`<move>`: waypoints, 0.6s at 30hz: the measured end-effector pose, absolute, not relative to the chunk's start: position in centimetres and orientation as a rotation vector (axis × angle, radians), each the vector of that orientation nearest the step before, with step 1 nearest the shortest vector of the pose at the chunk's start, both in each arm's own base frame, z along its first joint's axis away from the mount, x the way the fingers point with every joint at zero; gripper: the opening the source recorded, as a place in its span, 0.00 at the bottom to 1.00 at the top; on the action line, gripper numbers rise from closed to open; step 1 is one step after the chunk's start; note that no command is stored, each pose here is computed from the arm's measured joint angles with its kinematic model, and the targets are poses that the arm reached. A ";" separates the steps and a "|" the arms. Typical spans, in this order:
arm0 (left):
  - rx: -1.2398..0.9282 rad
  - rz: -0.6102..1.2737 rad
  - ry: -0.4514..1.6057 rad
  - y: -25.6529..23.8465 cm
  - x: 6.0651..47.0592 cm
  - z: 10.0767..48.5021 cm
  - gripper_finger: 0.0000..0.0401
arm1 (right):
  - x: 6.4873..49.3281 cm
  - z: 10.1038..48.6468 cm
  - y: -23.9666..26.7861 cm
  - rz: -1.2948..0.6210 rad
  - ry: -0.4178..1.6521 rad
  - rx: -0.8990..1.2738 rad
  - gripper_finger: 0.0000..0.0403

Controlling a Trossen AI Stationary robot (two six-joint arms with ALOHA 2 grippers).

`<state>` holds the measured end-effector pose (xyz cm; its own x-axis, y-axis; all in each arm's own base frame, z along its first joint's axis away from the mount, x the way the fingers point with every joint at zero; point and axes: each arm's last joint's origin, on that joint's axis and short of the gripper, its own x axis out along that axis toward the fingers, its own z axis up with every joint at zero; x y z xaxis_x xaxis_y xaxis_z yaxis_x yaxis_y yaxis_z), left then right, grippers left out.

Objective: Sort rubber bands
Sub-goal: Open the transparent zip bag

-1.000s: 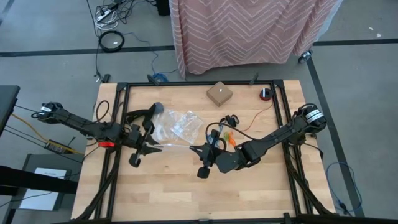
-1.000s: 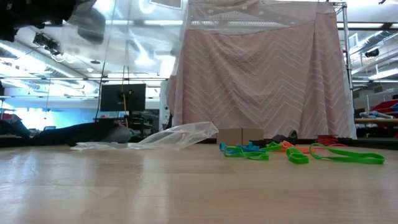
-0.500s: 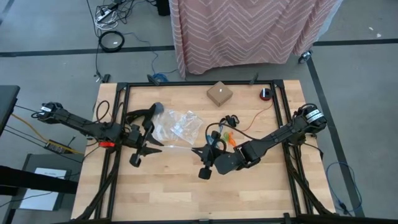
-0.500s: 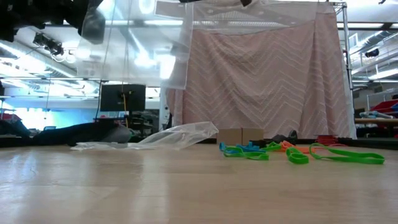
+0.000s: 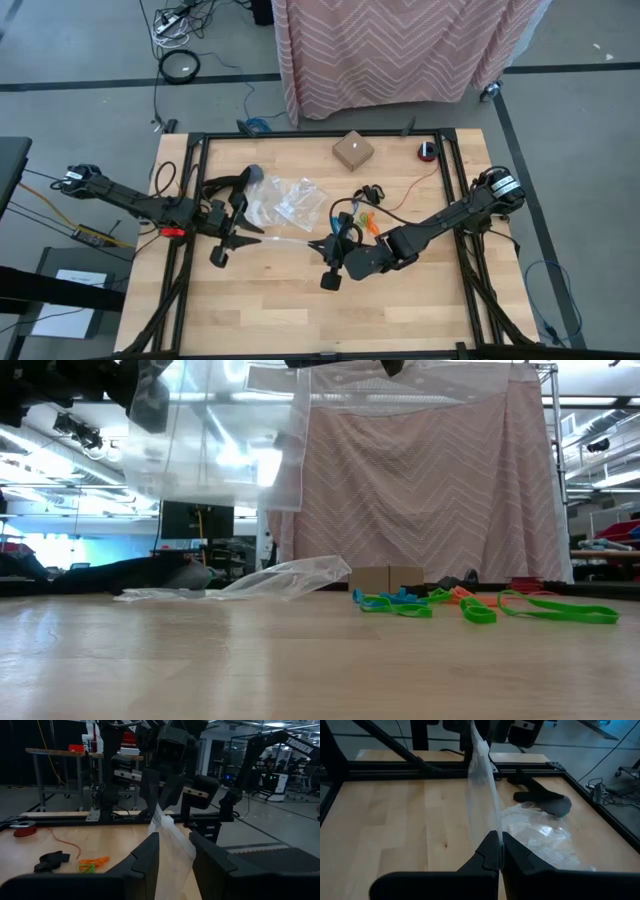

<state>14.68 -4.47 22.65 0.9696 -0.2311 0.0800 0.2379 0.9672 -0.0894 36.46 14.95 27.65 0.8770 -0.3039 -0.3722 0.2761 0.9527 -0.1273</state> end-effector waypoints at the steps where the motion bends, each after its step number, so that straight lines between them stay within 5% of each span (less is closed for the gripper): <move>1: -0.099 -0.235 -0.068 -4.5 14.7 22.6 0.29 | 36.5 27.6 14.9 -0.303 0.400 -0.071 0.00; 18: -0.103 -0.211 -0.054 -4.5 15.0 22.4 0.29 | 36.5 27.6 14.9 -0.295 0.408 -0.075 0.00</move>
